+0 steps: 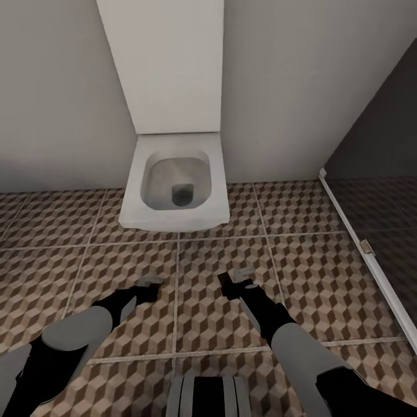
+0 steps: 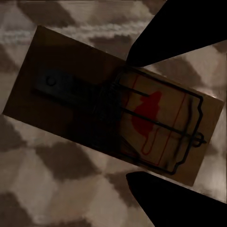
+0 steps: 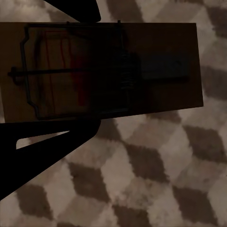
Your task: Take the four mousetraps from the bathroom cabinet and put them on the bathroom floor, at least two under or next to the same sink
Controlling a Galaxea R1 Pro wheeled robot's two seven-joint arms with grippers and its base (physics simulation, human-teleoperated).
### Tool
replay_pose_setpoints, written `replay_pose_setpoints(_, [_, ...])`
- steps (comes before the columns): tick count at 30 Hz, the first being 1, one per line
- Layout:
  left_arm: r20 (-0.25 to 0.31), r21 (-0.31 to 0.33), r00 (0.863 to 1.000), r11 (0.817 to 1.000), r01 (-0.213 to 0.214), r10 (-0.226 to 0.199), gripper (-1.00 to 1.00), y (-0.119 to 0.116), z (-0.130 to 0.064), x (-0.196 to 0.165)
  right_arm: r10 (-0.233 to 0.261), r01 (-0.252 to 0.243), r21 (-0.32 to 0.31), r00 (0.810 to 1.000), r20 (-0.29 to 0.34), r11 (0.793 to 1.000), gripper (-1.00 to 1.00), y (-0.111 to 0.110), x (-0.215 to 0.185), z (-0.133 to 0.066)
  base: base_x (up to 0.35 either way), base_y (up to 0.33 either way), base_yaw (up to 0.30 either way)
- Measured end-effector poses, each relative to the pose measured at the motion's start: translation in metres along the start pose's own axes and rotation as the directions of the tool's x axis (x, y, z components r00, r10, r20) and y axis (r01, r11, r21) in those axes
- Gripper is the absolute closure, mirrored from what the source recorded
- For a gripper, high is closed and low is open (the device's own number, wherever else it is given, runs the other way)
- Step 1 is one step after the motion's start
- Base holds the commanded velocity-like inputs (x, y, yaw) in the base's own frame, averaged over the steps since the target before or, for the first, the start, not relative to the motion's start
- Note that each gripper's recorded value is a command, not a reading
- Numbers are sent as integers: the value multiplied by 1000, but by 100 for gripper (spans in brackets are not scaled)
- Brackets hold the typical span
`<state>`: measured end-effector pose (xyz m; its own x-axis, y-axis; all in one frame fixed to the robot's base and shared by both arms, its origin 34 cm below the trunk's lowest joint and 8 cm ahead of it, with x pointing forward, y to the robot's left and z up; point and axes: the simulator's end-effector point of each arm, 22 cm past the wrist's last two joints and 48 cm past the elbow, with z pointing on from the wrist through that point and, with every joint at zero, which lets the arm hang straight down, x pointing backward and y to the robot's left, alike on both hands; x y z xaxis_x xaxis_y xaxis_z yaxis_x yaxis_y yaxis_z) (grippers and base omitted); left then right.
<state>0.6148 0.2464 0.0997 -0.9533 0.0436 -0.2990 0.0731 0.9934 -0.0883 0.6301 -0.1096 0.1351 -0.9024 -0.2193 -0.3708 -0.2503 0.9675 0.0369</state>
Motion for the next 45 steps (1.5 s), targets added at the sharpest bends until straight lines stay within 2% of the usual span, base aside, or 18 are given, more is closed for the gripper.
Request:
replay_pose_setpoints(4, [137,-6,990,1000,-22,22,100,3,-2,-30,0,0,-2,1000,5,1000,100,1,0,0,0,0,0])
replay_pose_setpoints(8, [178,-10,984,999,-30,31,100,5,-4,-38,0,0,-4,1000,22,1000,100,1,-4,0,0,0,0])
replay_pose_setpoints(13, [190,-10,981,999,-33,34,100,5,-5,-40,1,0,-6,999,48,1000,100,2,-7,1,0,0,0])
replay_pose_setpoints(45, [184,-7,982,999,-32,33,100,3,-4,-38,0,1,-8,999,51,1000,100,3,-4,2,29,0,0])
